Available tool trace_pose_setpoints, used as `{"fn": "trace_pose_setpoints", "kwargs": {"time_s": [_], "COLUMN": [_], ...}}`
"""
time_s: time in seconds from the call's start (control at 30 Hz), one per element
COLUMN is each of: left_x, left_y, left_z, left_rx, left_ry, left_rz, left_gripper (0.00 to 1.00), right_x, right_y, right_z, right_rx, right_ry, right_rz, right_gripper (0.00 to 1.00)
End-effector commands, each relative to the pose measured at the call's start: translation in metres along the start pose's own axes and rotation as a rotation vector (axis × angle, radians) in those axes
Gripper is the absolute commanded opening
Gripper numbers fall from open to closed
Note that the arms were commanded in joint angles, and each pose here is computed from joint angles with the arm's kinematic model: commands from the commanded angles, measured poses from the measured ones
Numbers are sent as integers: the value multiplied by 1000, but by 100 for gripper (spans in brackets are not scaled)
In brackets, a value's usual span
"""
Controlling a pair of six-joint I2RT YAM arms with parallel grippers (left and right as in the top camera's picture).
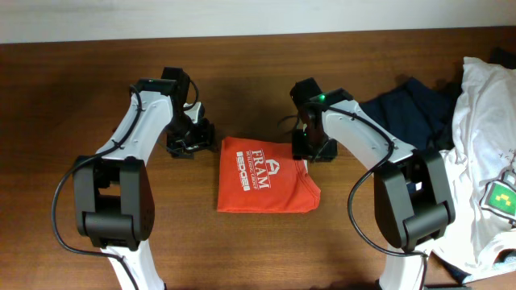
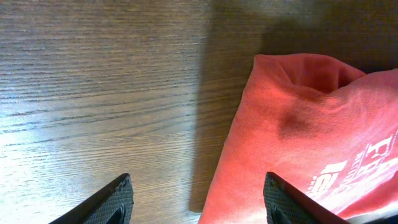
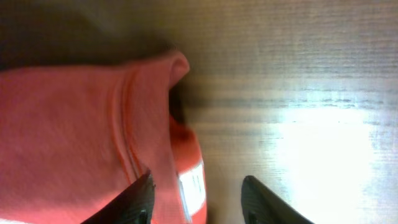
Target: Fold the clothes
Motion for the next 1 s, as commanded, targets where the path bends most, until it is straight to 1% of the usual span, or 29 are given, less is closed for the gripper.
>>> {"fn": "trace_pose_setpoints", "kwargs": {"time_s": [0.0, 0.03, 0.07, 0.1, 0.13, 0.2, 0.27, 0.33, 0.37, 0.4, 0.43, 0.47, 0.5, 0.57, 0.6, 0.63, 0.67, 0.7, 0.73, 0.8, 0.87, 0.9, 0.97], "left_x": [-1, -2, -1, 0, -2, -4, -4, -3, 0, 2, 2, -5, -20, -48, -66, -86, -94, -97, -92, -74, -52, -44, -34], "left_y": [-3, -1, 1, 2, 2, -7, -32, -52, -64, -68, -69, -65, -54, -27, -7, 20, 34, 50, 66, 82, 93, 97, 100], "left_z": [-1, -5, -18, -27, -27, -26, -30, -34, -42, -48, -51, -40, -17, 21, 50, 101, 137, 185, 236, 295, 339, 355, 371], "left_rx": [-3, 29, 157, 245, 243, 242, 291, 287, 284, 282, 274, 248, 188, 183, 190, 203, 209, 218, 232, 272, 301, 307, 295], "left_ry": [-24, -46, -140, -245, -291, -293, -359, -378, -408, -427, -438, -402, -291, -141, -28, 128, 231, 371, 544, 816, 1014, 1069, 1109], "left_rz": [3, -2, 6, 1, -11, 0, 60, 99, 122, 126, 123, 105, 64, -37, -115, -240, -318, -403, -483, -541, -582, -604, -620], "left_gripper": [67, 67, 70, 80, 85, 85, 85, 85, 82, 70, 24, 0, 0, 0, 0, 0, 0, 0, 0, 0, 0, 0, 1], "right_x": [8, 9, 8, 9, 11, 17, 18, 18, 18, 18, 18, 19, 19, 20, 20, 20, 20, 20, 20, 20, 20, 20, 20], "right_y": [10, 23, 49, 69, 82, 97, 97, 97, 97, 97, 97, 97, 97, 97, 97, 97, 97, 97, 97, 97, 97, 97, 97], "right_z": [-7, -15, -26, -35, -41, -47, -47, -47, -47, -48, -48, -49, -52, -54, -53, -53, -53, -53, -53, -53, -53, -53, -53], "right_rx": [46, 48, 31, 16, 6, -2, -2, -1, -1, 0, 3, 17, 37, 53, 52, 53, 53, 52, 53, 53, 53, 53, 52], "right_ry": [-23, -42, -73, -92, -95, -84, -85, -85, -85, -85, -82, -83, -84, -84, -84, -84, -84, -84, -84, -84, -84, -84, -84], "right_rz": [38, 36, 3, -31, -55, -78, -76, -75, -75, -75, -76, -74, -75, -75, -76, -76, -76, -76, -76, -76, -76, -76, -75], "right_gripper": [57, 58, 58, 59, 59, 59, 59, 59, 59, 59, 59, 59, 59, 59, 60, 60, 59, 60, 60, 60, 60, 60, 60]}}
Point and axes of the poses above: each gripper's point midway between its finger pads, its own y axis back along the fingers, its own z axis along the line the jaws close on, x = y × z, the point moved 7 cm from there along y, back along the fingers, and after that the axes turned 1 degree about y, right-handed, at the moved point
